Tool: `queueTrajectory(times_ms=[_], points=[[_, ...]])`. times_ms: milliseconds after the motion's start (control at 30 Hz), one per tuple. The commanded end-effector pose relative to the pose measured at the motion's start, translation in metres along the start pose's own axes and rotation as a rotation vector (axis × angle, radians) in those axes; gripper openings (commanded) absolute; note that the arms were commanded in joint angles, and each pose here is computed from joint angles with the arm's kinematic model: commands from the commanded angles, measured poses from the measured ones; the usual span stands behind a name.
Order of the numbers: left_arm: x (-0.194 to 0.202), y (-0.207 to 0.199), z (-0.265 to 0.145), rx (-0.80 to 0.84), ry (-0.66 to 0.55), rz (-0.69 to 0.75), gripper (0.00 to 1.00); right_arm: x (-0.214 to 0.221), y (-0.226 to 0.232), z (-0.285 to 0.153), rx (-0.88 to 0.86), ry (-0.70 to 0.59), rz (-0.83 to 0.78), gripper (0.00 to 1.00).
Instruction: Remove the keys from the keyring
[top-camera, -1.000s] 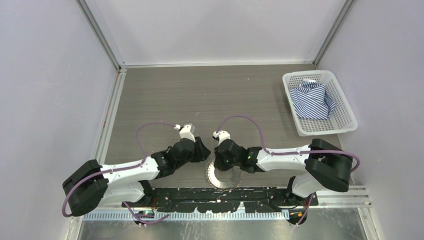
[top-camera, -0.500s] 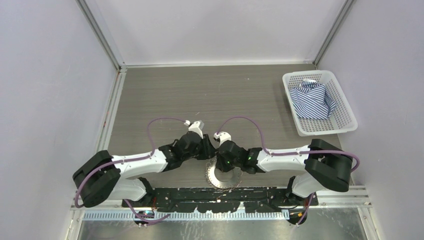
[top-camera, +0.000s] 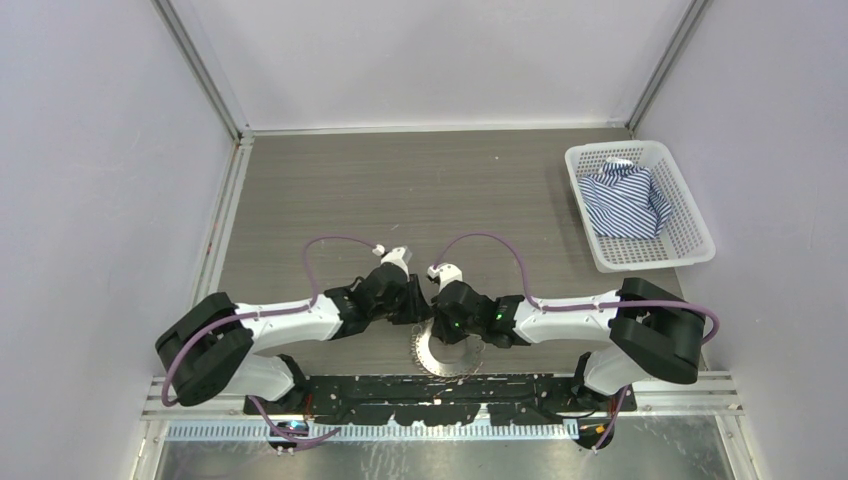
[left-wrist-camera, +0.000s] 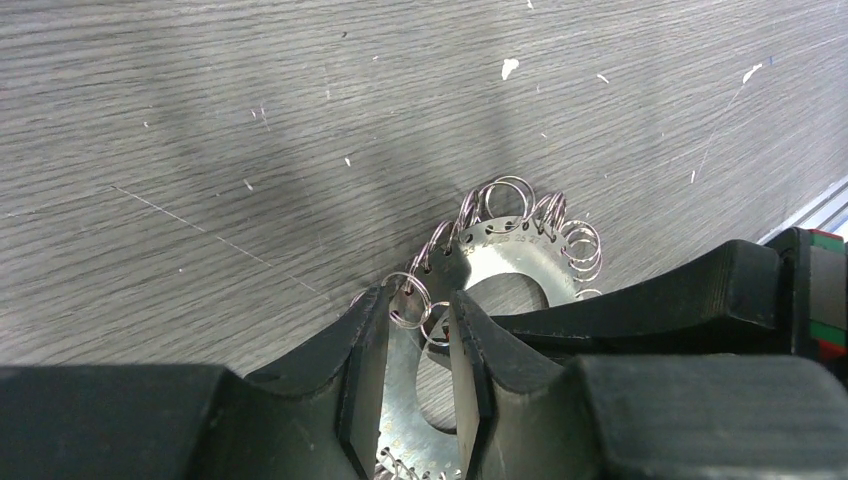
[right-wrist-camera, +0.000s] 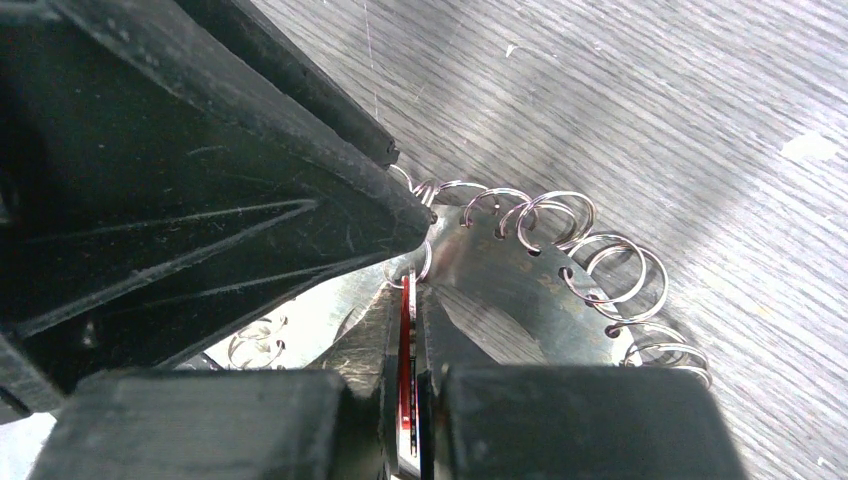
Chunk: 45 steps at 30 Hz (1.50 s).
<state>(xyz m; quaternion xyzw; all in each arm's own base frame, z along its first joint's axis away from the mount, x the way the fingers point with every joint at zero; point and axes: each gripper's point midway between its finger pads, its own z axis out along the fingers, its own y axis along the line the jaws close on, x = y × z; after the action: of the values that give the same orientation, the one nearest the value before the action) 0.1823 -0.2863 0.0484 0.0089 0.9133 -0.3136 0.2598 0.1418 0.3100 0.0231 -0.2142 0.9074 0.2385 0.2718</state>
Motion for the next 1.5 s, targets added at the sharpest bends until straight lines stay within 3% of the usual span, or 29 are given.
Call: queueTrajectory(times_ms=[0,1133,1367,1467], points=[[-0.007,-0.007,0.001,0.013,-0.007,0.008,0.30,-0.019,0.012,-0.001,-0.023,-0.052,-0.010,0.04],[0.001,0.000,0.011,-0.023,0.034,0.011,0.25,-0.019,0.017,0.002,-0.027,-0.037,-0.048,0.02],[-0.003,0.003,0.010,-0.040,0.011,0.010,0.19,-0.022,0.018,0.001,-0.032,-0.042,-0.050,0.02],[-0.004,0.004,0.009,-0.042,0.004,0.013,0.11,-0.017,0.014,0.000,-0.013,-0.021,-0.057,0.02]])
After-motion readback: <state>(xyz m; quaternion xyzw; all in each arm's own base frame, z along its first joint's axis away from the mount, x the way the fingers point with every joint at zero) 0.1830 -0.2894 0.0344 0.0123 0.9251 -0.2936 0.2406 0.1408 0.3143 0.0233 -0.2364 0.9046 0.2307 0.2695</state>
